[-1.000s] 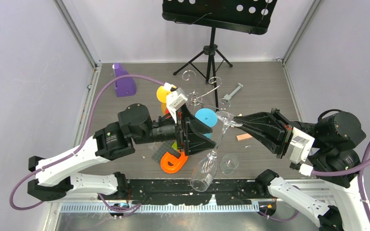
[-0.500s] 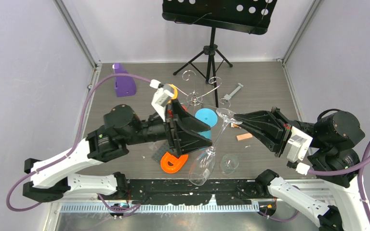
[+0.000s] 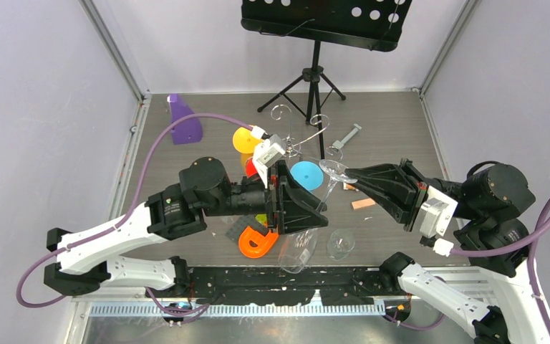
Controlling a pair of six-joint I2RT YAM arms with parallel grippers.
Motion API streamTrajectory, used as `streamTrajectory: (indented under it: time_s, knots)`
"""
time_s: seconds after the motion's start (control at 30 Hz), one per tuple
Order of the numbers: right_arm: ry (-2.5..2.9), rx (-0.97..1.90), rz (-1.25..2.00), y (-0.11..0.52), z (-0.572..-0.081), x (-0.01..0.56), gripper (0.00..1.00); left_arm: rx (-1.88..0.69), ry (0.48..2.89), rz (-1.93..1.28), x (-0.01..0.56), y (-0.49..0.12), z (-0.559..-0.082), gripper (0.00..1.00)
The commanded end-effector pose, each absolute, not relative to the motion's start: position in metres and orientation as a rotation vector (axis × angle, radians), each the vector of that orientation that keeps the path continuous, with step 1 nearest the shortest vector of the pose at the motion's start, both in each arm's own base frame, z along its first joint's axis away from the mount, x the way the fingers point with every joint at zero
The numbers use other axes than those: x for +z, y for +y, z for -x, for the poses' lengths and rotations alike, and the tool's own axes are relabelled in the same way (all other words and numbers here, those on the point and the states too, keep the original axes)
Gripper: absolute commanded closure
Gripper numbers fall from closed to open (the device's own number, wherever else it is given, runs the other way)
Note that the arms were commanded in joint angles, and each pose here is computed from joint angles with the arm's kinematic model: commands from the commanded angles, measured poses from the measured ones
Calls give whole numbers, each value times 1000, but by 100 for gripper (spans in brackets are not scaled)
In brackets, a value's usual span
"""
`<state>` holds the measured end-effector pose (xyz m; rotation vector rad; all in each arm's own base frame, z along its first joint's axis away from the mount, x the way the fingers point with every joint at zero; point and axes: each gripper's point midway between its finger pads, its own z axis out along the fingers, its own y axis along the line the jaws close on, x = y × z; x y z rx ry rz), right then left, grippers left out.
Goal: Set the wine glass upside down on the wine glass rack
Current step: Turn the wine glass upside down at the wine rack.
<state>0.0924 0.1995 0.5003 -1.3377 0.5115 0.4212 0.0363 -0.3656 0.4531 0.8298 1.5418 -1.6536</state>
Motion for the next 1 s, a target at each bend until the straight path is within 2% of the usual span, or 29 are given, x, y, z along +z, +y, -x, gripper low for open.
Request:
streamTrajectory:
  time_s: [0.0,0.2,0.27,0.33,0.43,0.47,0.67,0.87,0.93,0.97]
  knots:
    - [460,360,1282,196,-96,521,95,-1716,1449,-833,478,-359,-27,63]
    - [459,342,1258,193,-97,524,95,-1726,1461,-856,473,-364,-24,62]
    - [454,340,1254,193,-96,525,95,-1726,1464,-860,473,-364,-24,66]
    - [456,340,1253,192,-96,524,95,-1725,1467,-865,471,-365,-23,74]
    - [455,336,1249,192,-96,525,95,-1723,1467,-868,470,-365,-23,97]
    - [453,337,1247,192,-96,525,95,-1721,1464,-870,471,-364,-23,100]
    - [441,336,1179,189,-97,536,95,-1637,1414,-847,493,-353,-33,100]
    - [453,330,1117,183,-99,544,90,-1537,1356,-726,517,-325,-53,100]
    - [463,347,1116,184,-99,543,87,-1510,1337,-695,523,-313,-58,100]
    - [467,353,1117,184,-99,542,78,-1496,1324,-679,527,-306,-60,100]
